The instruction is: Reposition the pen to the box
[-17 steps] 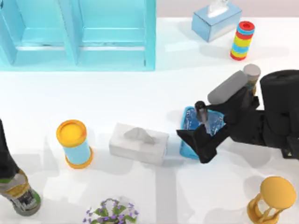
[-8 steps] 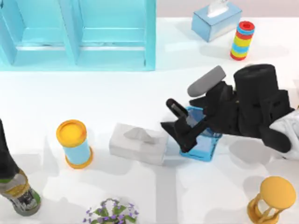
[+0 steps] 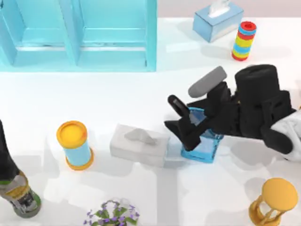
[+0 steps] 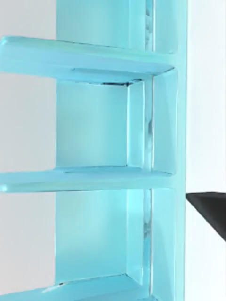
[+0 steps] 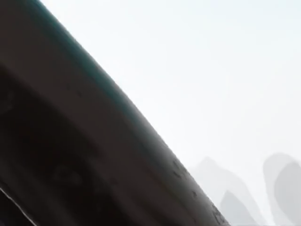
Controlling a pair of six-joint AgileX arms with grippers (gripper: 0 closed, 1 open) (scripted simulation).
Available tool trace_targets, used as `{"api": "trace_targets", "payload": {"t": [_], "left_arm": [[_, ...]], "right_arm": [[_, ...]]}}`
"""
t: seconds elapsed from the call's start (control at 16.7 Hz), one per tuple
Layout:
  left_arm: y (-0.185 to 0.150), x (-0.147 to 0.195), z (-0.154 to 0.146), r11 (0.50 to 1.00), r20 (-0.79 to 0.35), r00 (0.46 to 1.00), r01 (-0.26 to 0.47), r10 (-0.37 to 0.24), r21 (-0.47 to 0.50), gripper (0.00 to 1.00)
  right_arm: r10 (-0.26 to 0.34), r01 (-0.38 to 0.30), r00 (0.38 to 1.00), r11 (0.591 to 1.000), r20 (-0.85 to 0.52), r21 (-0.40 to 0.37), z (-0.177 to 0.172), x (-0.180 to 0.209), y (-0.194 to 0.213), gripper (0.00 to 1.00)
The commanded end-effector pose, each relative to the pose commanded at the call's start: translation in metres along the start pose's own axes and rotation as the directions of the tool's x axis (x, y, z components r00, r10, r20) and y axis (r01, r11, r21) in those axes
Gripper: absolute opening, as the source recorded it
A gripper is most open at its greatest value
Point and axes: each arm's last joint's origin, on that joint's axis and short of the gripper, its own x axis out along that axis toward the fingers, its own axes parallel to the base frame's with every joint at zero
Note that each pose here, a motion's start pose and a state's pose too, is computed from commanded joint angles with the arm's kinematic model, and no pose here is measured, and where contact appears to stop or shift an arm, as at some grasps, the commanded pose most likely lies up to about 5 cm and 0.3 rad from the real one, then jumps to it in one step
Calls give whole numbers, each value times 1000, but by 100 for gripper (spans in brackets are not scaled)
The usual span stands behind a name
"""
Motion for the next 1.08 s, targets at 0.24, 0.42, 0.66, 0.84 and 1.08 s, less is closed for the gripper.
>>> {"api": "trace_targets", "payload": {"t": [0.24, 0.42, 0.66, 0.84, 1.08], "left_arm": [[0, 0, 0, 1000, 0, 1000, 0, 0, 0, 100], [0, 0, 0, 1000, 0, 1000, 0, 0, 0, 100], [0, 0, 0, 1000, 0, 1000, 0, 0, 0, 100], [0, 0, 0, 1000, 0, 1000, 0, 0, 0, 100], [0, 0, 0, 1000, 0, 1000, 0, 0, 0, 100]], "right_arm": [[0, 0, 1000, 1000, 0, 0, 0, 0, 0, 25], [0, 0, 1000, 1000, 0, 0, 0, 0, 0, 2], [0, 0, 1000, 1000, 0, 0, 0, 0, 0, 0], [0, 0, 1000, 1000, 0, 0, 0, 0, 0, 0], [8, -8, 1000, 1000, 8, -9, 4, -1, 0, 0]]}}
